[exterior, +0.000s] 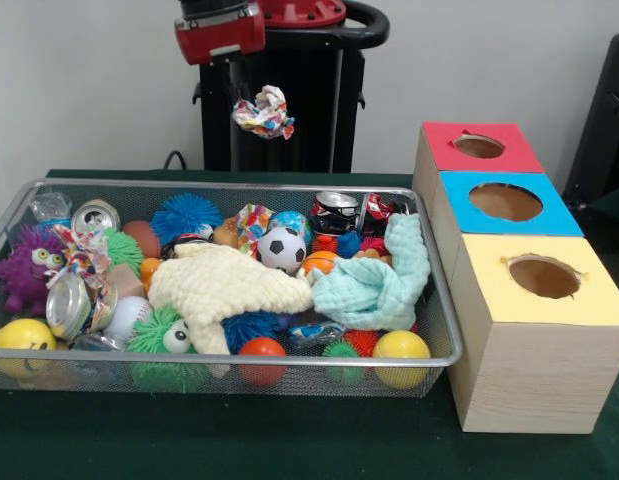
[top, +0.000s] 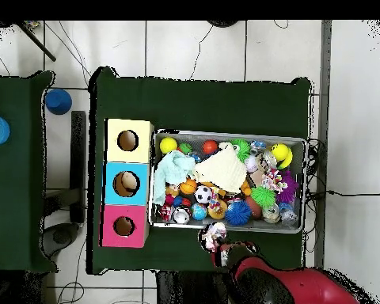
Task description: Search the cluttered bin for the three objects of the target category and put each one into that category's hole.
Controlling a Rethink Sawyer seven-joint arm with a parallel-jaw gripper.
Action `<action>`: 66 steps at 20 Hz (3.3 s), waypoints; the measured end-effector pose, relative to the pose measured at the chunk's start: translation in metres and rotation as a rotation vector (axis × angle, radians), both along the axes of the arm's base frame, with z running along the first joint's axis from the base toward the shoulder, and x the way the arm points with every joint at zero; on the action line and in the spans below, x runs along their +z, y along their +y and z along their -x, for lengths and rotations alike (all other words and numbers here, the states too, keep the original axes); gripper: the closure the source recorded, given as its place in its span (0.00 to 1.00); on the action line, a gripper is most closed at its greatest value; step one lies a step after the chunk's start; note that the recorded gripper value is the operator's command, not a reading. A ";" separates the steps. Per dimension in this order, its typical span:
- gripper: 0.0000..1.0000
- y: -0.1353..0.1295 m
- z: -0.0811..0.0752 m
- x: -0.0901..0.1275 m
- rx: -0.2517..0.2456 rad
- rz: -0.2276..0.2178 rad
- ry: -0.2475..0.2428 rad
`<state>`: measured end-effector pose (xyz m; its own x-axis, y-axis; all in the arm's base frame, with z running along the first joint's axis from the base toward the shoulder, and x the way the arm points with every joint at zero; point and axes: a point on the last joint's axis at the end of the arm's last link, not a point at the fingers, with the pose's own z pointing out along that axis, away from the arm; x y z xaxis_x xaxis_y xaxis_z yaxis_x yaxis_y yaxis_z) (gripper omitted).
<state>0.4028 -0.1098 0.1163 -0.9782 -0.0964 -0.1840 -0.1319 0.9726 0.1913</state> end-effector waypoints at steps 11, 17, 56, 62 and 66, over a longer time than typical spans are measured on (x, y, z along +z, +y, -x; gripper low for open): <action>1.00 -0.011 -0.040 0.010 0.014 0.012 -0.090; 1.00 -0.013 -0.057 0.015 0.023 0.018 -0.125; 0.00 0.046 -0.072 0.021 0.138 0.093 -0.162; 0.00 0.086 -0.075 0.022 0.174 0.122 -0.202; 0.00 0.112 -0.076 0.022 0.171 0.136 -0.241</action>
